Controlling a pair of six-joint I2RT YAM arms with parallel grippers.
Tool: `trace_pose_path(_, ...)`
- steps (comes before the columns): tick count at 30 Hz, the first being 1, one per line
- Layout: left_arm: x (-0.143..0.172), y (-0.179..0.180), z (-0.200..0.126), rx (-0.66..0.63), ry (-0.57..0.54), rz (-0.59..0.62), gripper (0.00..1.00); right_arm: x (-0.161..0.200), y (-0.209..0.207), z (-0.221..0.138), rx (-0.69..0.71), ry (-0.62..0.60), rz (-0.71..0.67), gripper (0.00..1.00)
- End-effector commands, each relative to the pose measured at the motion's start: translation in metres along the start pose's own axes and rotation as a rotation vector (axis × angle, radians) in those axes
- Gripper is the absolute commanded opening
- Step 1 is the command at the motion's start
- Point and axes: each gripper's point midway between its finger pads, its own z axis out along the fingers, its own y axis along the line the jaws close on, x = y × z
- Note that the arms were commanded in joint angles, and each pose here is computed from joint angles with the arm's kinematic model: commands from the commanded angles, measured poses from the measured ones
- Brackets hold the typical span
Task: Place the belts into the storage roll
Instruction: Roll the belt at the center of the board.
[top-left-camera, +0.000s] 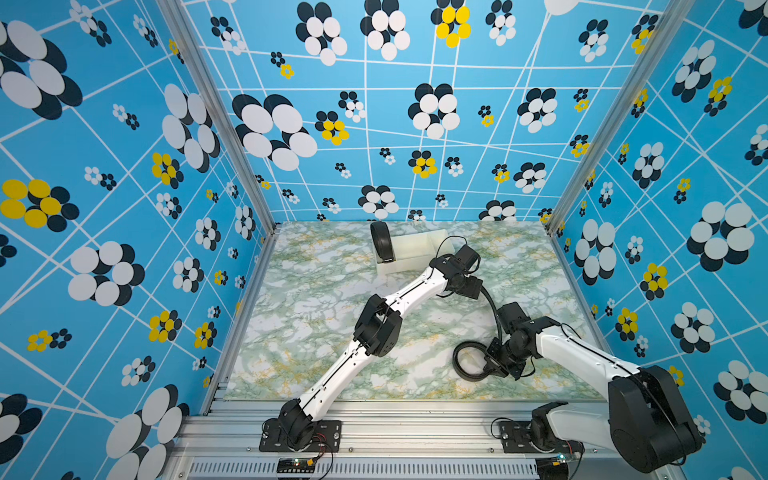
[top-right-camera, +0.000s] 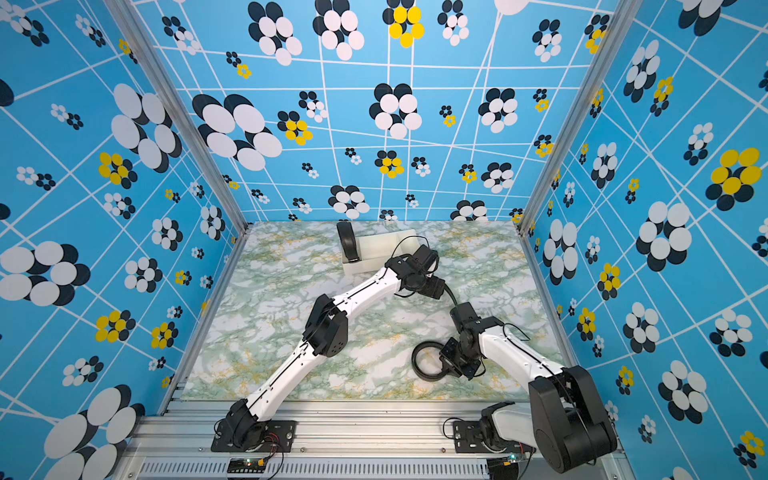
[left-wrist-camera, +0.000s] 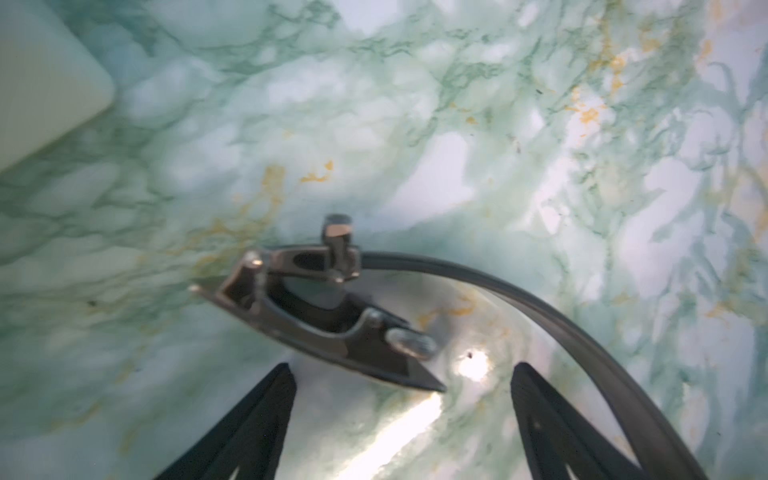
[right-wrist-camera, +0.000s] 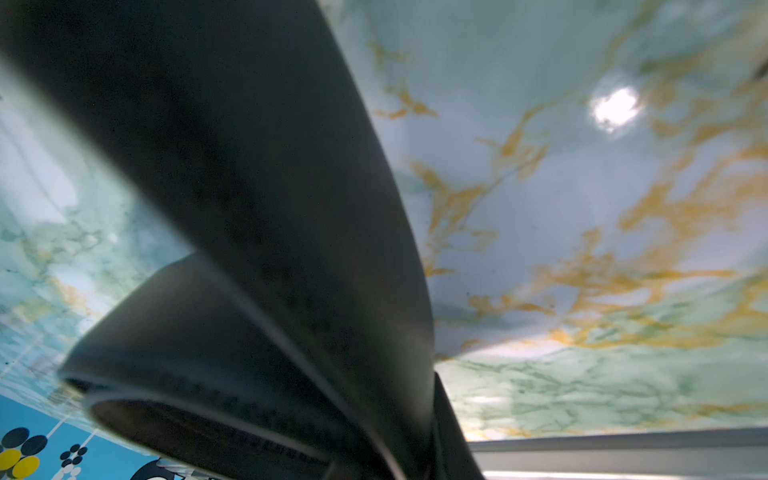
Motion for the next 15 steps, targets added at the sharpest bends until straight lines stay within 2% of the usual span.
trace_pose_path(1, 0.023, 0.072, 0.024, -0.204, 0.059, -0.177, 0.69, 0.004, -0.003, 0.0, 0.015, 0.029, -0.014, 0.0)
trace_pose_path(6, 0.018, 0.083, 0.032, -0.182, 0.053, -0.223, 0.52, 0.004, -0.001, -0.002, 0.009, 0.026, -0.022, 0.0)
trace_pose_path(15, 0.031, 0.09, 0.024, -0.196, 0.116, -0.162, 0.14, -0.002, 0.008, -0.004, 0.0, 0.024, -0.038, 0.0)
